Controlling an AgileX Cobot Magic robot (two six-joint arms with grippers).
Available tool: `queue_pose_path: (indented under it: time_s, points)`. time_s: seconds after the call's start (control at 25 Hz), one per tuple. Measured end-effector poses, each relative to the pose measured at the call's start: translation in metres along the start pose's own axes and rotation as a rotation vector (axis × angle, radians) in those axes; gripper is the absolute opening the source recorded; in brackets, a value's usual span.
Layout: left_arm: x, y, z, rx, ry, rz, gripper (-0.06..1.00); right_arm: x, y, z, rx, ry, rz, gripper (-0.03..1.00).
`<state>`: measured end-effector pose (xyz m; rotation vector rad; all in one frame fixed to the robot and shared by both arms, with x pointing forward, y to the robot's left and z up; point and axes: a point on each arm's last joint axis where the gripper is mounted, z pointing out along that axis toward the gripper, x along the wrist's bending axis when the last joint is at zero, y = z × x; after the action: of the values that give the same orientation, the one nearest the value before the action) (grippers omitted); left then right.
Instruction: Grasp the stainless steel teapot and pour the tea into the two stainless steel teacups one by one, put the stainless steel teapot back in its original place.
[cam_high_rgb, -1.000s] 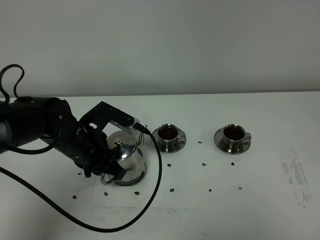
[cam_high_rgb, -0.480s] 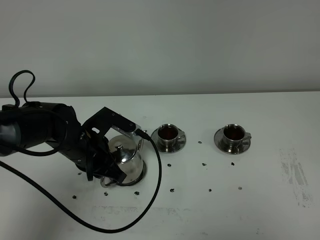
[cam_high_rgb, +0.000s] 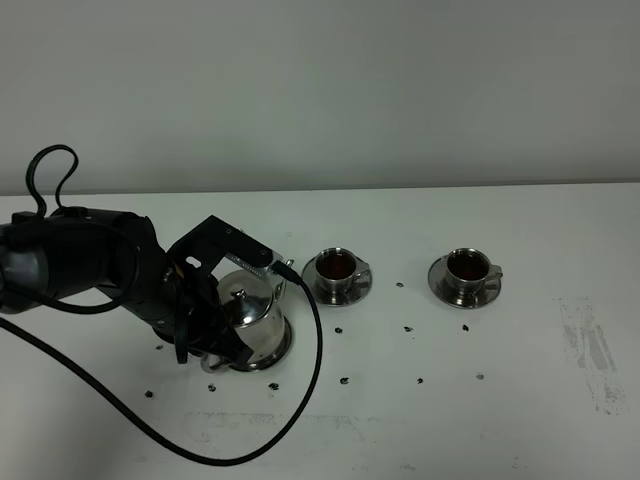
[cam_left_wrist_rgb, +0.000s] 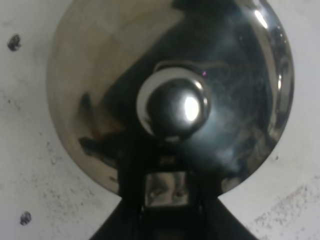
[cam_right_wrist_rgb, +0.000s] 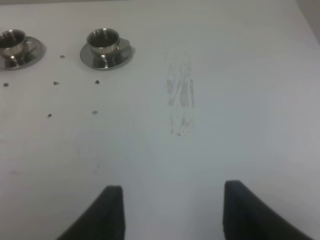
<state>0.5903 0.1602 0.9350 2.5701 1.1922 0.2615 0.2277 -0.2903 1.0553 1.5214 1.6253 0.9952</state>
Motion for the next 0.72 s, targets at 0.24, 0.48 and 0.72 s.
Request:
queue_pose_path:
  time_s: [0.24, 0.48, 0.72]
  points:
    - [0.0002, 0.0002, 0.0, -0.002, 0.002, 0.004, 0.23, 0.0, 0.0, 0.0, 0.0, 0.0, 0.0, 0.43]
    - [-0.0001, -0.0004, 0.0, 0.005, -0.002, 0.038, 0.23, 0.0, 0.0, 0.0, 0.0, 0.0, 0.0, 0.43]
    - [-0.0007, -0.0012, -0.0014, 0.014, -0.007, 0.042, 0.41, 0.0, 0.0, 0.0, 0.0, 0.0, 0.0, 0.43]
